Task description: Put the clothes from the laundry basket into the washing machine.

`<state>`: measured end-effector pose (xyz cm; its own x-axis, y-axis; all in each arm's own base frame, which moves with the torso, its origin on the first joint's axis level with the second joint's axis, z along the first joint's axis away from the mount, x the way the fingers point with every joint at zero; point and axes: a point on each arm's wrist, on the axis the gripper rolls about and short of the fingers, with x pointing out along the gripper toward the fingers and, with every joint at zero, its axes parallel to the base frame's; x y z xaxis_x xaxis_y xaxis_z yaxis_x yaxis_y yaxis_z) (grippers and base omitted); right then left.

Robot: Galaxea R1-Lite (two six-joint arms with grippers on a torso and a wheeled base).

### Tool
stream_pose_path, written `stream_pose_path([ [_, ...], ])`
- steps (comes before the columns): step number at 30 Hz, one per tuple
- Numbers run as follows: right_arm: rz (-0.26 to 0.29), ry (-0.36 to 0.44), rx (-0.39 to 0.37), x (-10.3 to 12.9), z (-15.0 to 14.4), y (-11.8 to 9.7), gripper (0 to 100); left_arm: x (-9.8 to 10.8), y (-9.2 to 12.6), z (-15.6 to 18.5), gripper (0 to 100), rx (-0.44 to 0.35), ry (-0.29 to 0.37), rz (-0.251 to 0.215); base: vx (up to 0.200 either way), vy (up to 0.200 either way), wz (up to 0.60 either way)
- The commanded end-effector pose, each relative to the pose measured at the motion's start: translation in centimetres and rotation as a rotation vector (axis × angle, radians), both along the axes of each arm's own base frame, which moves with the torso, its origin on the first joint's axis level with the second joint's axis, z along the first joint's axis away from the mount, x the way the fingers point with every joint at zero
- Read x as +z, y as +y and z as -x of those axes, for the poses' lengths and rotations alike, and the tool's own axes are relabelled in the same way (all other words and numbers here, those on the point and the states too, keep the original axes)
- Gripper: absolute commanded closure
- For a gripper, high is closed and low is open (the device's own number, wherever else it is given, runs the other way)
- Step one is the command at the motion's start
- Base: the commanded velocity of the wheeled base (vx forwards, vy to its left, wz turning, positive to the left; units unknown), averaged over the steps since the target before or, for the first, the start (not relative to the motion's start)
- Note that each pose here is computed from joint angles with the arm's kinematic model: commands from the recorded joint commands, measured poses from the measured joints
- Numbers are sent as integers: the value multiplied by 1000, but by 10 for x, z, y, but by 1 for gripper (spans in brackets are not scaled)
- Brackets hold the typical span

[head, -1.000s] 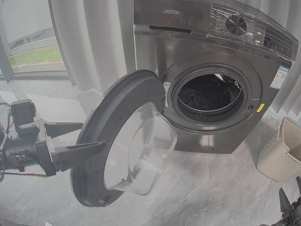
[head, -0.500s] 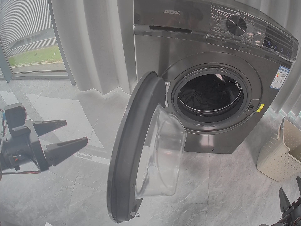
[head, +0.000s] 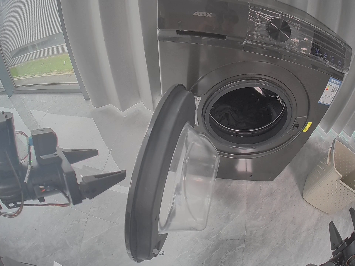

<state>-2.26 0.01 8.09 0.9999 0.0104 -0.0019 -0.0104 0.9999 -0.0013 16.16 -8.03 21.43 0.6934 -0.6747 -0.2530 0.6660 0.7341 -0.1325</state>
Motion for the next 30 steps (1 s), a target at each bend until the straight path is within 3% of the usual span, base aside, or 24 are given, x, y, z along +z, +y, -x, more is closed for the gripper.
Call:
stream_pose_path([
  [1, 0, 18, 2, -5, -1, 0, 0, -15, -26, -14, 0, -85, 50, -16, 0, 0, 0],
  [6, 0, 18, 0, -5, -1, 0, 0, -15, -50, -20, 0, -146, 50, 53, 0, 0, 0],
  [9, 0, 20, 2, -5, -1, 0, 0, -14, -60, -25, 0, -140, 42, 105, 0, 0, 0],
  [13, 0, 18, 2, -5, -1, 0, 0, -18, -63, -31, 0, -98, 16, 115, 0, 0, 0],
  [22, 0, 20, 2, -5, -1, 0, 0, -27, -74, -38, 0, -112, 42, 95, 0, 0, 0],
  [30, 0, 18, 2, -5, -1, 0, 0, -39, -116, -53, 0, -193, 60, 99, 0, 0, 0],
])
